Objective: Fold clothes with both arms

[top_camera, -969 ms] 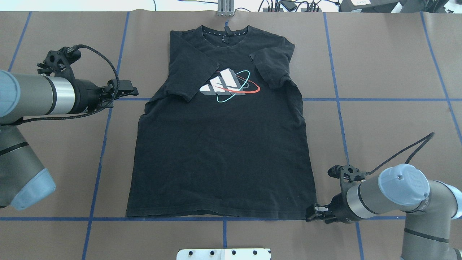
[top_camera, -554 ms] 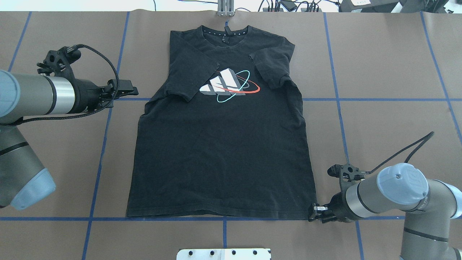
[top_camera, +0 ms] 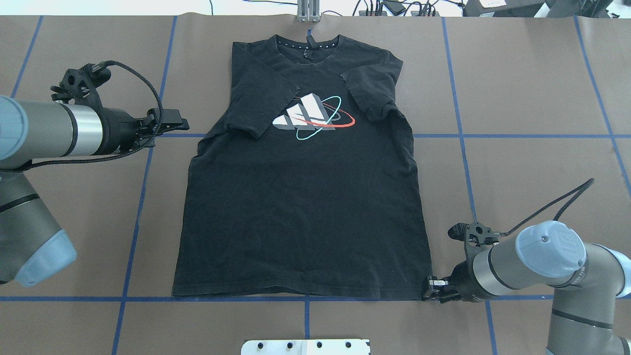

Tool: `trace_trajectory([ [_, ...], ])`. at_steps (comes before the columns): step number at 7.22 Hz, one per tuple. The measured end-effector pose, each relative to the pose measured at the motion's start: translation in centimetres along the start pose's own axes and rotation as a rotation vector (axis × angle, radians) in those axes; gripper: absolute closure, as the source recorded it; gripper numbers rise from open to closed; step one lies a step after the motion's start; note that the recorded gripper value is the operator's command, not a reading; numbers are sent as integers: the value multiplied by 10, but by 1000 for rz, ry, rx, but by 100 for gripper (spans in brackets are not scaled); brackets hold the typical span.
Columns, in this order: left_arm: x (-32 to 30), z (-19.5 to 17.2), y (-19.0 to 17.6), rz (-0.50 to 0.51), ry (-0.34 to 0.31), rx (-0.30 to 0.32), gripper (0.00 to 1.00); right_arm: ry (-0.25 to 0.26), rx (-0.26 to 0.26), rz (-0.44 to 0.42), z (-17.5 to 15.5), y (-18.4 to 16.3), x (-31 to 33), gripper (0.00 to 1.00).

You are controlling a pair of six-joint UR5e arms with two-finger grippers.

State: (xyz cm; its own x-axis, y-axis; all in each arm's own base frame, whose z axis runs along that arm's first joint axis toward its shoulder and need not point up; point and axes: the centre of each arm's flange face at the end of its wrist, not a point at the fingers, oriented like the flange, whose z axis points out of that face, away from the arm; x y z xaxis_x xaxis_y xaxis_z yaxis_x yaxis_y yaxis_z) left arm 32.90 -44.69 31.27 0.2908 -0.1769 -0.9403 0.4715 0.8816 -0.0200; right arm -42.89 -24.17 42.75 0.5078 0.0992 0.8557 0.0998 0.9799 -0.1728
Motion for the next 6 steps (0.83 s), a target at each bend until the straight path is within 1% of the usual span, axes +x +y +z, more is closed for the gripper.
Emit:
trace_trajectory([
  [3,1,0,0,1,1,0,1,8,-1,5,1,-1,2,50],
  [4,1,0,0,1,1,0,1,9,-1,6,1,-1,2,66],
  [5,1,0,0,1,1,0,1,9,-1,6,1,-1,2,85],
  [6,1,0,0,1,1,0,1,10,-1,6,1,-2,2,99],
])
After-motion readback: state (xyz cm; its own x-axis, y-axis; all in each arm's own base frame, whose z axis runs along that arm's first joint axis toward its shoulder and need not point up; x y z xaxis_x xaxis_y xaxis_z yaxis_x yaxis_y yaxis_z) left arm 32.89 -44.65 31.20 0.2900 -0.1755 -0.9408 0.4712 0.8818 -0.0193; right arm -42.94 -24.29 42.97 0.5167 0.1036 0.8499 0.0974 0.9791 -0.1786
